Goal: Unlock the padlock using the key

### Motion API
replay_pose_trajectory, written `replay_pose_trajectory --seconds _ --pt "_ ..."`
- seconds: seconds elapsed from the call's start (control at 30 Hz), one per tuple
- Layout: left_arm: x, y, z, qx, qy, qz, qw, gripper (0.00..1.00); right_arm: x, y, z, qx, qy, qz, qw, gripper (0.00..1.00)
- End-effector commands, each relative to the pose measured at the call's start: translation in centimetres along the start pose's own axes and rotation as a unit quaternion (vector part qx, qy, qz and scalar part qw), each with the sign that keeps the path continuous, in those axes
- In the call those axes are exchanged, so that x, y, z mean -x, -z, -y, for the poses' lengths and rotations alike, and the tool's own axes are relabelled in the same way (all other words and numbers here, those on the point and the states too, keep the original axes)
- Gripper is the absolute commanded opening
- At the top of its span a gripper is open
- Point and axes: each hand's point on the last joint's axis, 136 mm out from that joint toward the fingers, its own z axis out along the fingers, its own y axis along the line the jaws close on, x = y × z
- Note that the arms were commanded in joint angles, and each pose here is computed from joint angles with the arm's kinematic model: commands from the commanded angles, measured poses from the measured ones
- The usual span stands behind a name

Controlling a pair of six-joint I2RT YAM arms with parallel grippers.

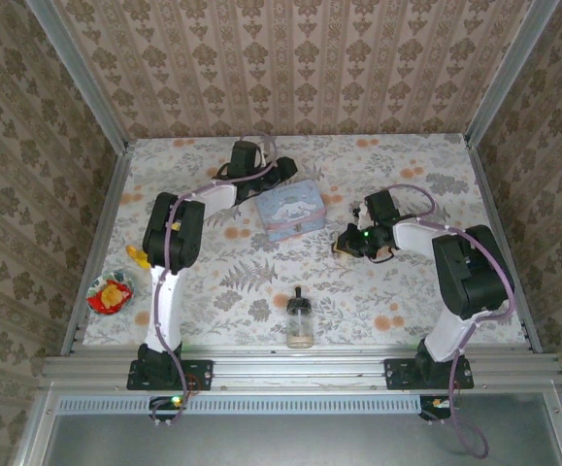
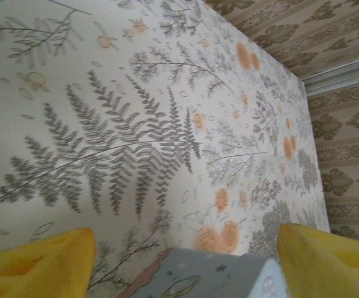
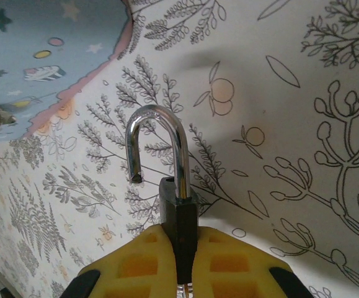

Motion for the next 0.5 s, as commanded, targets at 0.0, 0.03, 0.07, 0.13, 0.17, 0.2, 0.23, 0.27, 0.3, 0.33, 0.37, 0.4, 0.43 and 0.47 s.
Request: replay_pose_trajectory --seconds 0.0,0.03,0.07,0.13,0.17,0.2,0.23,0.27,0.3,0.33,0.37,0.4,0.43,0.47 --pt "1.5 -0.4 1.0 -0.010 0.006 0.018 1.000 0.80 -0.2 -0.3 1.1 -0.023 -0.011 -0.007 1.000 0.06" --pt "1.8 -0.2 1.2 -0.008 0.004 0.019 1.000 0.80 -0.2 -0.2 1.6 -0.037 -0.013 -0.007 0.999 0.11" --pt "2.0 0.2 1.4 -0.005 0.000 0.021 1.000 0.81 -0.3 -0.2 1.9 -0.048 -0.013 -0.009 0.999 0.18" --pt "2.5 1.3 1.7 0.011 -0.012 0.029 0.999 0.83 -0.3 0.0 2.7 -0.071 -0.012 -0.010 0.997 0.31" --pt "2.6 2.0 1.5 0.023 -0.017 0.033 0.999 0.84 -0.3 0.1 2.9 -0.079 -0.010 -0.010 0.997 0.34" --pt "2.8 2.9 1.5 0.040 -0.023 0.039 0.998 0.86 -0.3 0.3 3.1 -0.089 -0.007 -0.010 0.996 0.38" --pt "3.0 4.0 1.3 0.060 -0.027 0.046 0.997 0.87 -0.2 0.5 3.4 -0.099 -0.006 -0.009 0.995 0.41" --pt "3.0 5.1 1.2 0.077 -0.033 0.052 0.995 0.88 -0.2 0.7 3.5 -0.105 -0.003 -0.008 0.994 0.43" --pt "3.2 6.3 1.2 0.097 -0.042 0.063 0.992 0.88 0.0 0.9 3.5 -0.112 0.001 -0.007 0.994 0.45" --pt "2.8 7.5 0.8 0.117 -0.046 0.064 0.990 0.89 0.2 1.2 3.4 -0.116 0.005 -0.003 0.993 0.47" --pt "2.7 8.9 0.8 0.137 -0.053 0.074 0.986 0.89 0.6 1.7 3.2 -0.119 0.010 0.004 0.993 0.49" --pt "2.2 10.2 0.6 0.154 -0.057 0.074 0.984 0.89 1.1 2.2 2.8 -0.119 0.017 0.013 0.993 0.51" --pt "1.6 11.5 0.5 0.168 -0.060 0.078 0.981 0.89 1.5 2.7 2.4 -0.118 0.023 0.023 0.992 0.52" --pt "1.1 12.4 0.4 0.178 -0.063 0.078 0.979 0.89 2.0 3.2 1.8 -0.116 0.029 0.033 0.992 0.53"
